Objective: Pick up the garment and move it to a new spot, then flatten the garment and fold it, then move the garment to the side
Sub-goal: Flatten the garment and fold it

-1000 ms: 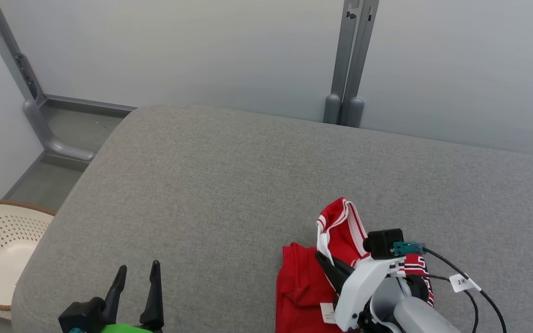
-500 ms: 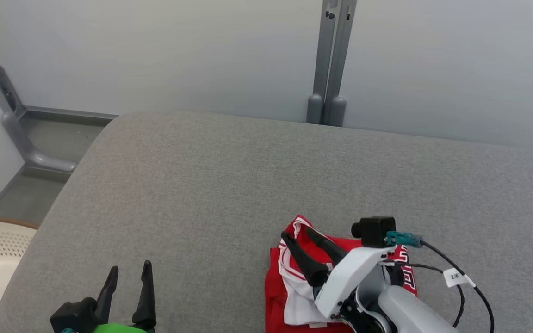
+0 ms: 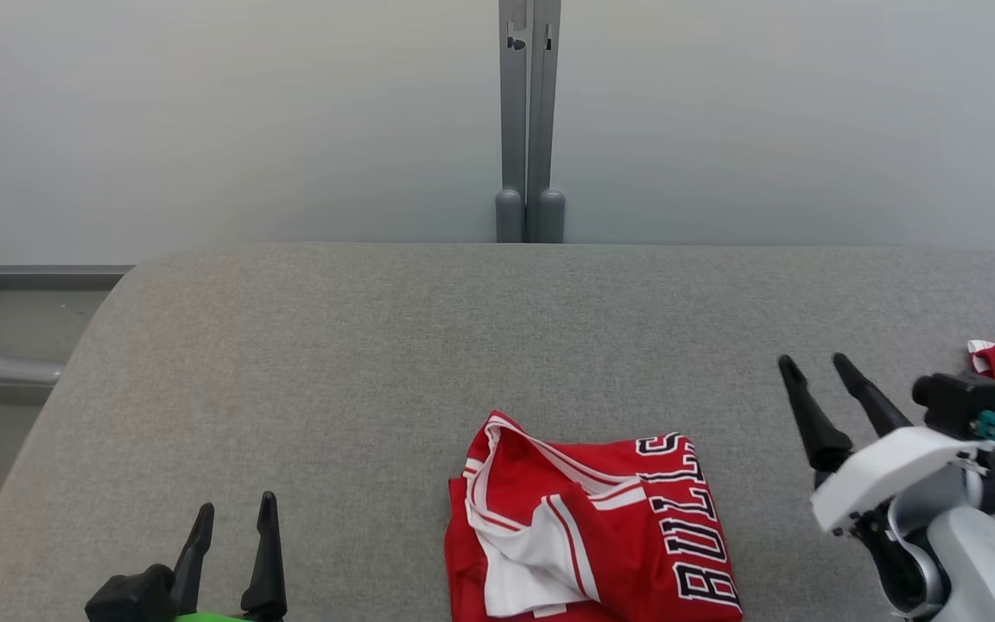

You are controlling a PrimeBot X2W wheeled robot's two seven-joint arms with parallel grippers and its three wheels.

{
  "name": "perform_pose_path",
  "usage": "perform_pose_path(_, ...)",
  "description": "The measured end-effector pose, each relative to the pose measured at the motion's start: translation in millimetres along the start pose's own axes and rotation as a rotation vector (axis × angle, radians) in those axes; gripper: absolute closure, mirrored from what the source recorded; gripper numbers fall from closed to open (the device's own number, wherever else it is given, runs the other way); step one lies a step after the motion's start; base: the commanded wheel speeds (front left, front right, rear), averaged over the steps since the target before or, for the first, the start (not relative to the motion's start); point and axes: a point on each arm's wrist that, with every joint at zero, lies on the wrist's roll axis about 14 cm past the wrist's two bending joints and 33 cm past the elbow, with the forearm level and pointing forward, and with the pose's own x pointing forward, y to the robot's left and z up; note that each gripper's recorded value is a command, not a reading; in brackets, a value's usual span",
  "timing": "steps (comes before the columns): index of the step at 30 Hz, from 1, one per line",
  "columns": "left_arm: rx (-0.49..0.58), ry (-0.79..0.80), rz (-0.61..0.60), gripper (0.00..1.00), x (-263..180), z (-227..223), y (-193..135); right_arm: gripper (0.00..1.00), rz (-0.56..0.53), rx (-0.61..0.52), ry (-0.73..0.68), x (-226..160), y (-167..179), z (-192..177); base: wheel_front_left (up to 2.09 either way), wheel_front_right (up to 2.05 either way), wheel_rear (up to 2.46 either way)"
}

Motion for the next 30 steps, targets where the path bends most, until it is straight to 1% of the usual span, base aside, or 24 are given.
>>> perform_pose_path(2,0.000,0.000,-0.009,0.00,2.0,0.0,-2.8,0.00,-0.082,-0.013,0.006,-12.7,-26.3,-4.9,0.00,0.00,0.00)
perform_pose_path(4,0.001,0.000,-0.013,0.00,3.4,0.2,-3.7,0.00,-0.121,-0.017,0.019,-20.0,-36.9,-10.3,0.00,0.00,0.00)
perform_pose_path(8,0.006,0.007,-0.020,0.00,5.4,-1.4,-5.3,0.00,-0.135,-0.014,0.050,-22.5,-36.0,-21.0,0.00,0.00,0.00)
perform_pose_path(9,0.006,0.009,-0.021,0.00,5.6,-1.9,-5.8,0.02,-0.134,-0.012,0.070,-22.6,-34.4,-26.2,0.00,0.00,0.00)
perform_pose_path(10,0.006,0.010,-0.021,0.00,5.6,-2.3,-6.1,0.07,-0.132,-0.006,0.086,-22.5,-32.4,-31.2,0.00,0.00,0.00)
perform_pose_path(11,0.006,0.010,-0.022,0.00,5.5,-2.6,-6.3,0.10,-0.127,-0.005,0.109,-22.3,-29.3,-37.8,0.00,0.00,0.00)
perform_pose_path(12,0.006,0.011,-0.022,0.00,5.2,-3.1,-6.7,0.45,-0.119,-0.012,0.132,-21.8,-25.8,-44.8,0.00,0.00,0.00)
perform_pose_path(13,0.006,0.012,-0.023,0.00,4.9,-3.3,-6.9,0.93,-0.112,-0.019,0.149,-21.0,-23.2,-49.7,0.00,0.00,0.00)
perform_pose_path(14,0.005,0.011,-0.021,0.00,4.5,-3.2,-6.4,1.00,-0.103,-0.025,0.162,-19.2,-19.9,-54.0,0.00,0.00,0.00)
perform_pose_path(18,0.003,0.008,-0.004,0.00,1.0,-2.3,-0.6,1.00,-0.071,-0.035,0.224,-14.5,-6.7,-77.0,0.00,0.00,0.00)
perform_pose_path(23,0.002,-0.002,0.031,0.00,-5.0,0.4,10.3,1.00,0.002,-0.039,0.306,-9.1,20.6,-107.0,0.00,0.00,0.00)
perform_pose_path(26,-0.001,-0.005,0.055,0.00,-9.9,0.6,17.1,1.00,0.059,-0.027,0.389,-10.4,44.1,-132.6,0.00,0.00,0.00)
perform_pose_path(30,-0.003,-0.009,0.087,0.00,-16.7,1.9,26.4,1.00,0.138,-0.014,0.451,-10.3,75.8,-152.6,0.00,0.00,0.00)
